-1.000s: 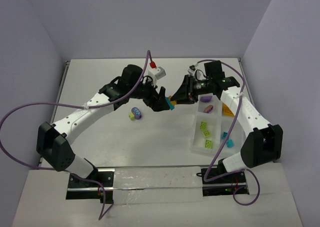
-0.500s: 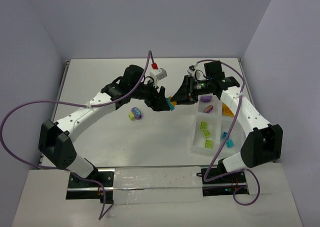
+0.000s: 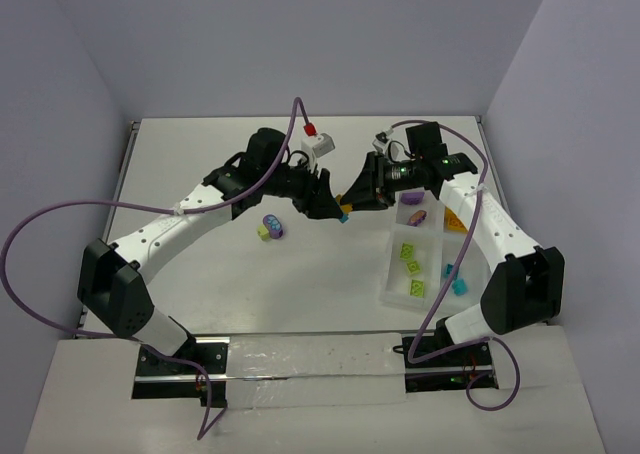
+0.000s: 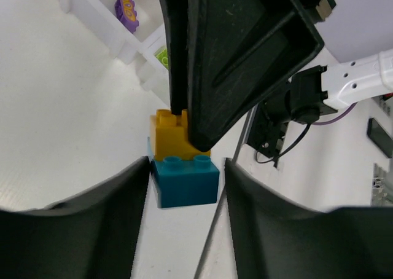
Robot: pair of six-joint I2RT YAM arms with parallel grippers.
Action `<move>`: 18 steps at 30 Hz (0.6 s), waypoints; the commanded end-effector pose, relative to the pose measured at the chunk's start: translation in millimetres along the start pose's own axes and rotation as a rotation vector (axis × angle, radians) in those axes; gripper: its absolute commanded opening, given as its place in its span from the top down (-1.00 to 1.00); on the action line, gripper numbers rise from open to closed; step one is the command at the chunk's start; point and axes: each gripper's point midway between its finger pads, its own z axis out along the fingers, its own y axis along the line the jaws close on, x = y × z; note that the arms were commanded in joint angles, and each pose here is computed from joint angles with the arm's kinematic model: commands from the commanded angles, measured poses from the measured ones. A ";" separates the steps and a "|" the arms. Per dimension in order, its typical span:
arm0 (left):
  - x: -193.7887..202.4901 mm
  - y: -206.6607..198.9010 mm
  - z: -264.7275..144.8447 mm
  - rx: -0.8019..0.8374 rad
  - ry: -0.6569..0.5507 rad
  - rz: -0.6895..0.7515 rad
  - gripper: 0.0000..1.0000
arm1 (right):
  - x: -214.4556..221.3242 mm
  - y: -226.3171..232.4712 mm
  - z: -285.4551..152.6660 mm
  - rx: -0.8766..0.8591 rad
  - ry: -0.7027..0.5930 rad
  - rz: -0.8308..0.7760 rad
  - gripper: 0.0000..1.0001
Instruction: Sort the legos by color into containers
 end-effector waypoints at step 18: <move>6.6 -3.0 -1.9 0.013 0.021 0.009 1.00 | -72.3 -40.1 -72.7 0.227 -0.288 0.002 1.00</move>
